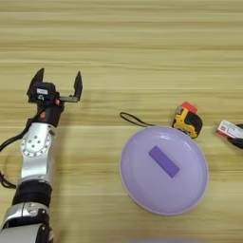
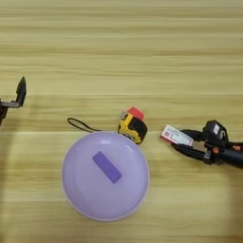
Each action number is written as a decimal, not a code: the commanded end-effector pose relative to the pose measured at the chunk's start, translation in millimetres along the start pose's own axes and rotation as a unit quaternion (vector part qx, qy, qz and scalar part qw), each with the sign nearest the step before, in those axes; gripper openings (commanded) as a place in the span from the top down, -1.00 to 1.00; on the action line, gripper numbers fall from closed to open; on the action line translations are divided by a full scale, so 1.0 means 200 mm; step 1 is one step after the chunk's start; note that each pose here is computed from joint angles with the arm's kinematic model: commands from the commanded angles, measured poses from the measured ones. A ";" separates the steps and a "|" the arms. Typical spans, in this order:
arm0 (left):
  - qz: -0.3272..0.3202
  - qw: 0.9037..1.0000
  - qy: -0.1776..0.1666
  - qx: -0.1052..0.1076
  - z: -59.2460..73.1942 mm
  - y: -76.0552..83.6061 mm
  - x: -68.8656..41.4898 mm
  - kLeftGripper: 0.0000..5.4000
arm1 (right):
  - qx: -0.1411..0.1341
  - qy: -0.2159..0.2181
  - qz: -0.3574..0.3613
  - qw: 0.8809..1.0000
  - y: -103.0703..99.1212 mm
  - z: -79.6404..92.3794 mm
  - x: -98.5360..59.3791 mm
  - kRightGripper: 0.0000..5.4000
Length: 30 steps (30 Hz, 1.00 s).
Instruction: Move the objects on the table
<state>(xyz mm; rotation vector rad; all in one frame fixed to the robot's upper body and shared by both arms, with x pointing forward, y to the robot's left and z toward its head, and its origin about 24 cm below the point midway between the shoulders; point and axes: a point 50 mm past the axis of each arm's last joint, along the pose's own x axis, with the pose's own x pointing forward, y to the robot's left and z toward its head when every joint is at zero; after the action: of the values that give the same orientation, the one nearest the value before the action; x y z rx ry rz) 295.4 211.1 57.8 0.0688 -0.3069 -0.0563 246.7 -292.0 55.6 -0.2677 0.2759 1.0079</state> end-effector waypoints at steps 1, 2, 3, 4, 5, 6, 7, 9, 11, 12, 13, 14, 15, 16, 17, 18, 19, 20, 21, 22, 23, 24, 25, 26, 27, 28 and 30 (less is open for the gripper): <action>0.000 1.000 -0.007 -0.001 0.01 0.01 0.01 -1.00 | -0.008 0.004 0.023 1.000 0.05 0.01 0.02 0.22; 0.000 1.000 -0.007 -0.001 0.01 0.01 0.01 -1.00 | -0.009 0.006 0.028 1.000 0.06 0.01 0.03 0.22; 0.000 1.000 -0.007 -0.001 0.01 0.01 0.01 -1.00 | -0.010 0.009 0.033 0.999 0.07 0.01 0.03 0.22; 0.000 1.000 -0.007 -0.001 0.01 0.01 0.01 -1.00 | -0.010 0.013 0.038 0.999 0.08 0.01 0.04 0.22; 0.001 1.000 -0.007 -0.001 0.01 0.01 0.01 -1.00 | -0.010 0.016 0.042 0.999 0.09 0.00 0.05 0.22; 0.001 1.000 -0.007 -0.001 0.01 0.01 0.01 -1.00 | -0.011 0.021 0.049 0.999 0.11 0.00 0.06 0.22; 0.001 1.000 -0.007 0.000 0.01 0.01 0.01 -1.00 | -0.010 0.024 0.054 0.998 0.12 0.00 0.06 0.22; 0.001 1.000 -0.007 0.000 0.01 0.01 0.01 -1.00 | -0.008 0.031 0.058 0.998 0.13 -0.02 0.07 0.22; 0.001 1.000 -0.007 0.000 0.01 0.01 0.01 -1.00 | -0.004 0.037 0.059 0.998 0.13 -0.03 0.07 0.22; 0.001 1.000 -0.007 0.000 0.01 0.01 0.01 -1.00 | -0.003 0.040 0.060 0.997 0.13 -0.03 0.07 0.22; 0.001 1.000 -0.007 0.000 0.01 0.01 0.01 -1.00 | -0.002 0.044 0.060 0.997 0.14 -0.04 0.07 0.22; 0.001 1.000 -0.008 0.000 0.01 0.01 0.01 -1.00 | -0.002 0.047 0.061 0.997 0.14 -0.04 0.08 0.22; 0.001 1.000 -0.007 0.000 0.01 0.01 0.01 -1.00 | -0.003 0.051 0.061 0.997 0.14 -0.05 0.08 0.22; 0.002 1.000 -0.007 0.000 0.01 0.01 0.01 -1.00 | -0.004 0.055 0.062 0.997 0.14 -0.06 0.08 0.22; 0.002 1.000 -0.007 0.000 0.01 0.01 0.01 -1.00 | -0.006 0.060 0.062 0.996 0.14 -0.06 0.08 0.22; 0.002 1.000 -0.008 0.000 0.01 0.01 0.01 -1.00 | -0.006 0.062 0.062 0.996 0.14 -0.06 0.08 0.22; 0.002 1.000 -0.008 0.000 0.01 0.01 0.01 -1.00 | -0.007 0.064 0.062 0.996 0.14 -0.07 0.08 0.22; 0.002 1.000 -0.008 0.000 0.01 0.01 0.01 -1.00 | -0.008 0.066 0.061 0.996 0.14 -0.07 0.08 0.22; 0.002 1.000 -0.008 0.000 0.01 0.01 0.01 -1.00 | -0.008 0.067 0.060 0.996 0.14 -0.07 0.08 0.22; 0.002 1.000 -0.008 0.000 0.01 0.01 0.01 -1.00 | -0.009 0.068 0.060 0.996 0.14 -0.07 0.08 0.12; 0.002 1.000 -0.008 0.000 0.01 0.01 0.01 -1.00 | -0.009 0.068 0.059 0.996 0.14 -0.07 0.08 0.08; 0.002 1.000 -0.008 0.000 0.01 0.01 0.01 -1.00 | -0.009 0.066 0.057 0.996 0.14 -0.07 0.08 0.03; 0.002 1.000 -0.008 0.000 0.01 0.01 0.01 -1.00 | -0.009 0.061 0.054 0.997 0.14 -0.06 0.08 0.00; 0.002 1.000 -0.008 0.000 0.01 0.01 0.01 -1.00 | -0.010 0.057 0.052 0.997 0.14 -0.06 0.08 -0.04; 0.002 1.000 -0.008 0.000 0.01 0.01 0.01 -1.00 | -0.011 0.053 0.050 0.997 0.13 -0.05 0.08 -0.08; 0.002 1.000 -0.008 0.000 0.01 0.01 0.01 -1.00 | -0.014 0.048 0.048 0.998 0.13 -0.04 0.08 -0.13; 0.002 1.000 -0.008 0.001 0.01 0.01 0.01 -1.00 | -0.018 0.037 0.044 0.998 0.12 -0.02 0.07 -0.19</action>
<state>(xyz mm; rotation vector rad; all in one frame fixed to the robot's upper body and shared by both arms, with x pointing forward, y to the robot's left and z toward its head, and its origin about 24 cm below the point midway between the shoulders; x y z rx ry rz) 295.4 211.2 58.0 0.0689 -0.3093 -0.0556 229.9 -269.3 36.0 -0.3220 0.3905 1.1020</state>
